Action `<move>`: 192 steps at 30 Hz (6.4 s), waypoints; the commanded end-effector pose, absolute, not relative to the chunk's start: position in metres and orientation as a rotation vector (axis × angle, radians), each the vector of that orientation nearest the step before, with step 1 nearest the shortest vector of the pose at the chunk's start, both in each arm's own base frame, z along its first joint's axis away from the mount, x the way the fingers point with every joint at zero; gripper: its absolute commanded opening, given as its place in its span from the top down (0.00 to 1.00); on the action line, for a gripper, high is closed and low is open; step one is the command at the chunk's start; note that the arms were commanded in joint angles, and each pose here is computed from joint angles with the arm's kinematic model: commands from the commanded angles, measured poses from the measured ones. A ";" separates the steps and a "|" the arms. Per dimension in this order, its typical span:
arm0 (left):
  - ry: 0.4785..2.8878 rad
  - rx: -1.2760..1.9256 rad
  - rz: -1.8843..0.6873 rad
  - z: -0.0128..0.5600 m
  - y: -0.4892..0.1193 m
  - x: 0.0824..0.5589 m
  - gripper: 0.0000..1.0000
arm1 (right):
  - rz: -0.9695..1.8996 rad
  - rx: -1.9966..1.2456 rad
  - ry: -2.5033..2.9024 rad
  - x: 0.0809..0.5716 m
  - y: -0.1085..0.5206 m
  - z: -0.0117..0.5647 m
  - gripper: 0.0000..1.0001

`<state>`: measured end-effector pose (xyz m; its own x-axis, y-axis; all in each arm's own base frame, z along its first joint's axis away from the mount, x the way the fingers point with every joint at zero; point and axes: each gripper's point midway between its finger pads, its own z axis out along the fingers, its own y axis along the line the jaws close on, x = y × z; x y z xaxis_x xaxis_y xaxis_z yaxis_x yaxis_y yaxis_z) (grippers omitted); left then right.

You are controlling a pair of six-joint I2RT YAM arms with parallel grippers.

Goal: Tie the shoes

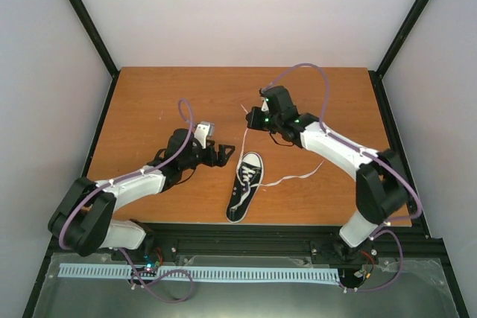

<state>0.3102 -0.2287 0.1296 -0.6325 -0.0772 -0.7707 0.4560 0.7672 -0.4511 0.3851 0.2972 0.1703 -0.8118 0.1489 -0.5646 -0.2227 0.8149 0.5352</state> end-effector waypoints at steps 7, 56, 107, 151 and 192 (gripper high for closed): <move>1.986 0.601 -1.177 0.152 -0.303 0.282 0.02 | 0.884 -0.037 2.267 0.352 0.278 0.210 0.97; 2.183 0.568 -1.222 0.114 -0.328 0.265 0.99 | 0.285 0.310 2.457 0.305 0.138 0.121 0.16; 2.133 0.774 -1.327 0.121 -0.346 0.252 0.98 | 0.590 0.085 2.198 0.326 0.158 0.220 0.97; 2.169 0.803 -1.147 0.128 -0.327 0.253 0.40 | 0.598 0.103 2.281 0.324 0.161 0.210 0.97; 2.072 0.023 -0.347 0.156 -0.180 0.361 0.00 | 0.122 0.012 2.707 0.388 0.234 0.021 0.41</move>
<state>0.3545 -0.1788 0.1508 -0.5268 -0.1454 -0.8375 0.1496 0.9540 -0.2598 0.3826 0.2308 0.0247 -0.9099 0.0385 -0.4130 -0.0186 0.9909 0.1334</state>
